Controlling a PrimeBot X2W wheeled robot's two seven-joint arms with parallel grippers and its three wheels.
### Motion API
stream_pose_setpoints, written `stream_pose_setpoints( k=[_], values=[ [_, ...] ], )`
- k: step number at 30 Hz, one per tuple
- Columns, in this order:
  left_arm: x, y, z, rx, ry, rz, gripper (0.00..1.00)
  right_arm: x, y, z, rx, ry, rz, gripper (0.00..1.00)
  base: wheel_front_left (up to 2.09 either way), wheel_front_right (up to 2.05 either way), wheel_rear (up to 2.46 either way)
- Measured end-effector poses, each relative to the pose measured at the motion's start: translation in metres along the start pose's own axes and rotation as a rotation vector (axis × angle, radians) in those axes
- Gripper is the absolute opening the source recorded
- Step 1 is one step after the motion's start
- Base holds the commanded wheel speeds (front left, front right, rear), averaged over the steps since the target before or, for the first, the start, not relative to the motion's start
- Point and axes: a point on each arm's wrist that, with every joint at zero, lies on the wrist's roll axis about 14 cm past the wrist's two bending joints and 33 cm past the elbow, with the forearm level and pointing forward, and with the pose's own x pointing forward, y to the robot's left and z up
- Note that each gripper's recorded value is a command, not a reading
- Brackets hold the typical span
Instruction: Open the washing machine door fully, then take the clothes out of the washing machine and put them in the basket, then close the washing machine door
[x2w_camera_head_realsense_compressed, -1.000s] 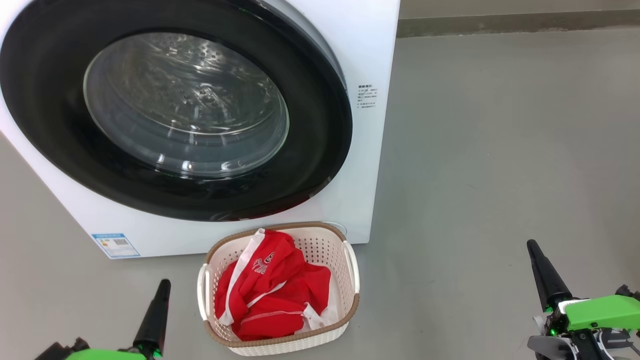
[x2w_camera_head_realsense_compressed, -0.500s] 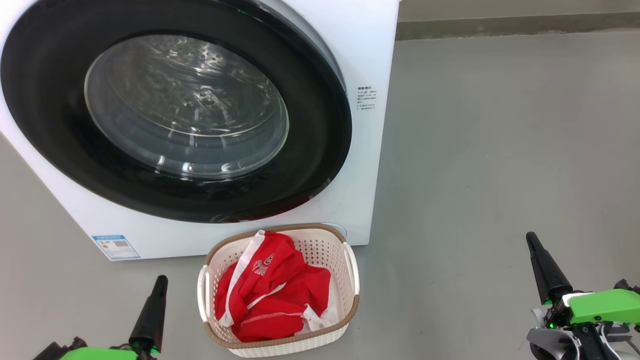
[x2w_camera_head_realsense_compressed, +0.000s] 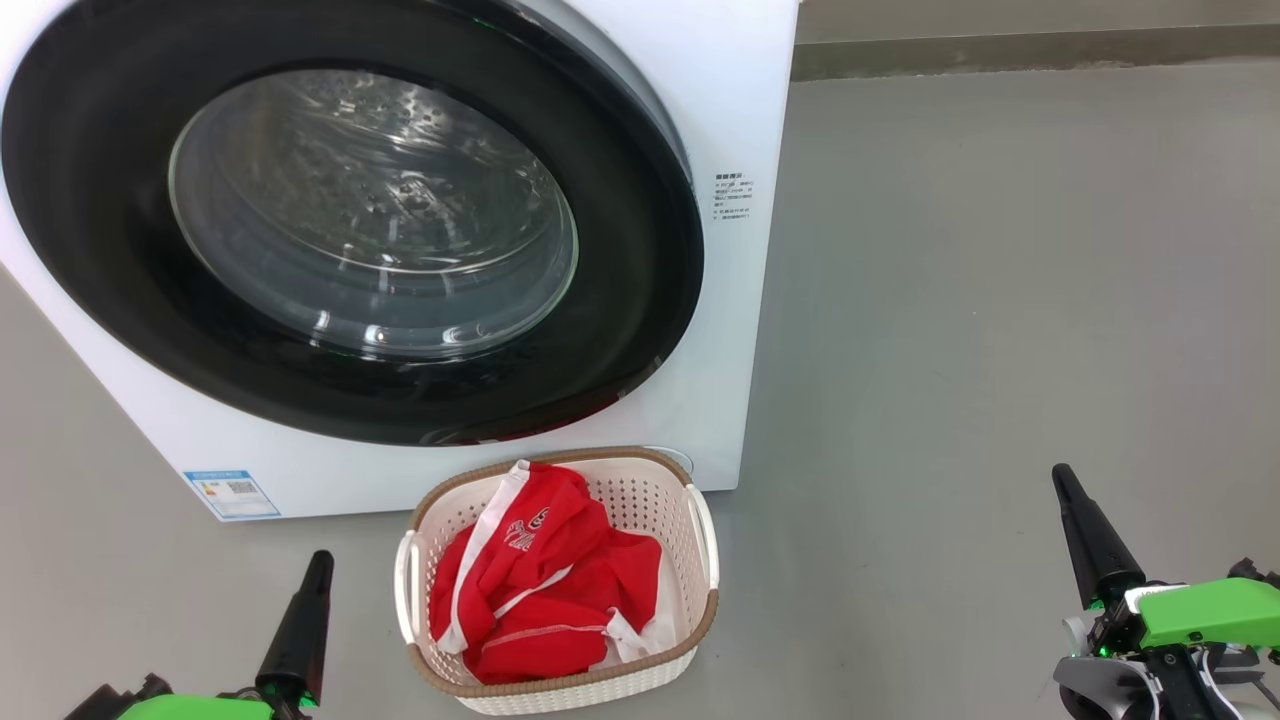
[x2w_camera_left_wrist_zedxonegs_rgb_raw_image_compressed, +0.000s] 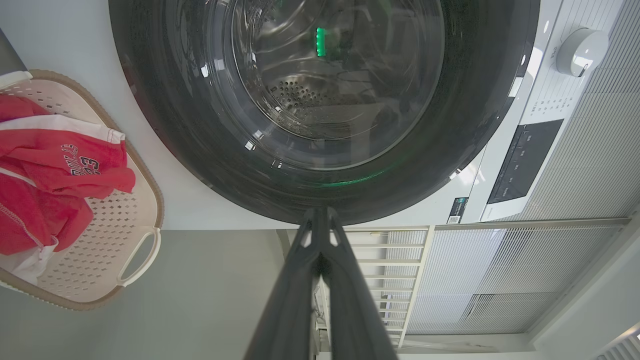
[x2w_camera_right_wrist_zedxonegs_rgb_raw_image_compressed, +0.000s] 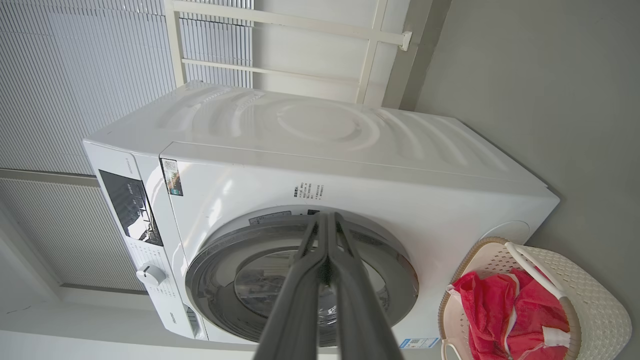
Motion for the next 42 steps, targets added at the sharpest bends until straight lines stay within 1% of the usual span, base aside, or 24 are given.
stream_pose_setpoints(
  k=[42],
  values=[
    [-0.0001, -0.0001, 0.0012, -0.001, -0.001, 0.000, 0.00, -0.0001, 0.0000, -0.0001, 0.002, 0.000, 0.000, 0.00, 0.00, 0.00, 0.00]
  ],
)
